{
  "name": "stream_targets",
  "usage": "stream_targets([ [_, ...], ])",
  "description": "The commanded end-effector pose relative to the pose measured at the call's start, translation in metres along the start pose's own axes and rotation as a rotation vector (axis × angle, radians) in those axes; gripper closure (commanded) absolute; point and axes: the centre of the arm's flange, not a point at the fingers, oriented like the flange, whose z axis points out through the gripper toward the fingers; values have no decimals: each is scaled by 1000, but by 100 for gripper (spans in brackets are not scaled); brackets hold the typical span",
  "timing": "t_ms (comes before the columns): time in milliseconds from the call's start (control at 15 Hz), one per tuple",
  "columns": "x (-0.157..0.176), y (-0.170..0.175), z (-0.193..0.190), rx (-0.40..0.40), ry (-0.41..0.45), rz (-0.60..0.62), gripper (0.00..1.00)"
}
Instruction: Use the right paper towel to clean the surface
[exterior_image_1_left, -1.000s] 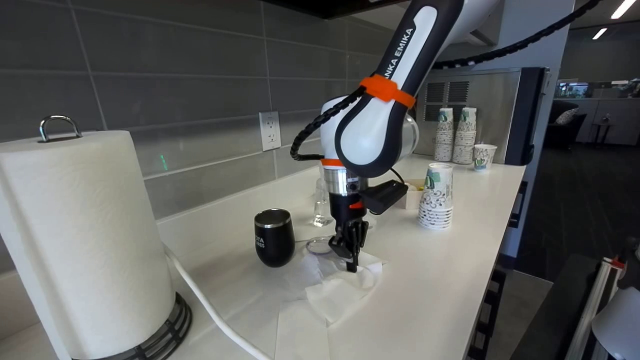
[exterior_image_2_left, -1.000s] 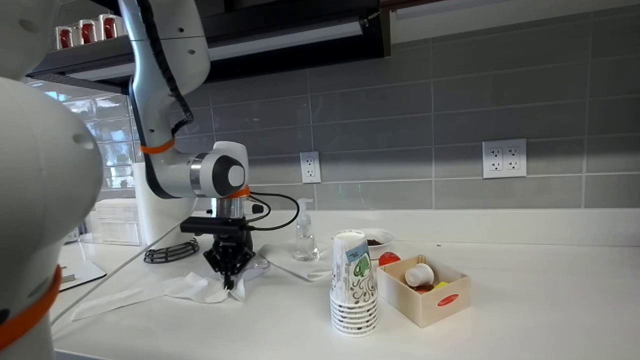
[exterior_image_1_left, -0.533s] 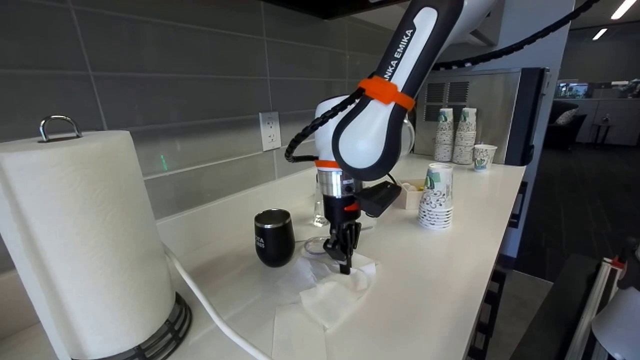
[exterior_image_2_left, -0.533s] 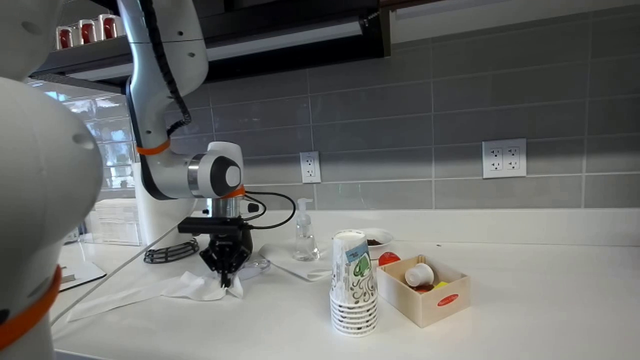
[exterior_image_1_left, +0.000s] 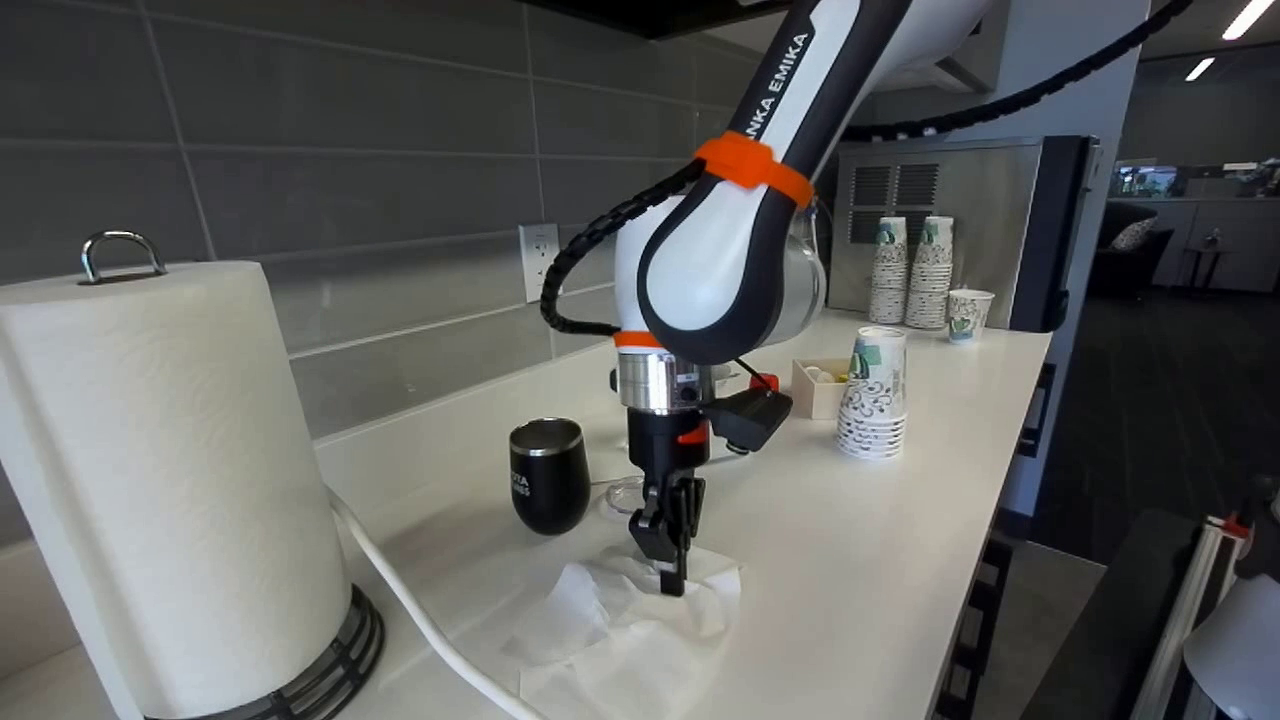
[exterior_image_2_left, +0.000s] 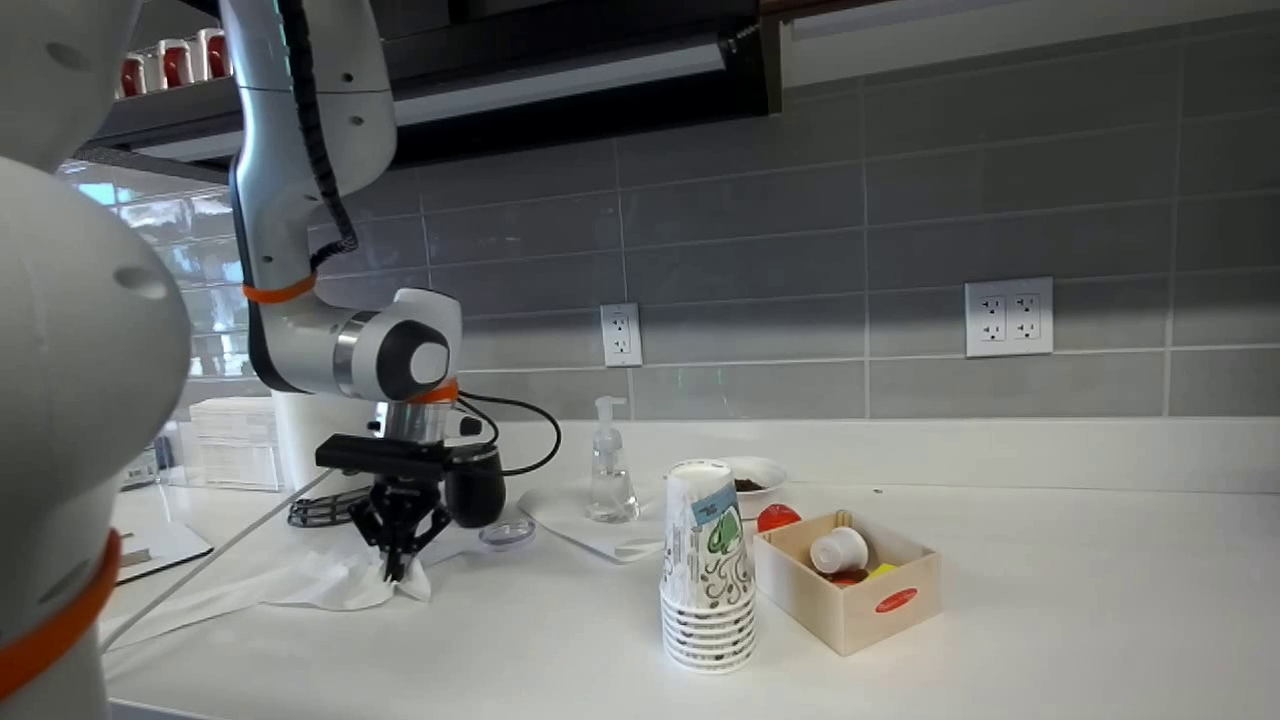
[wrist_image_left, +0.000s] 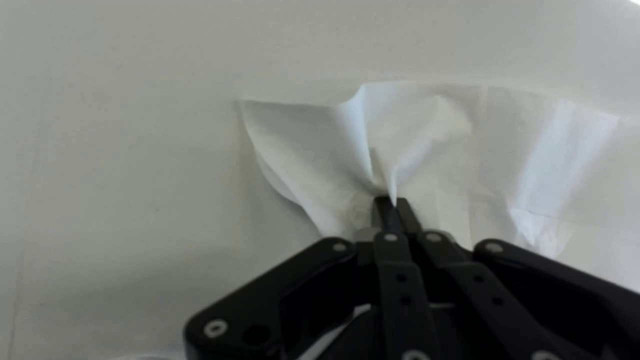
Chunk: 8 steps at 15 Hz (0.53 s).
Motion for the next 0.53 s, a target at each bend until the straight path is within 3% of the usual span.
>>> stream_targets([
  [0, -32, 6, 9, 61, -104, 51, 100],
  [267, -63, 22, 14, 70, -237, 128, 100],
  [467, -86, 41, 14, 35, -313, 202, 100],
])
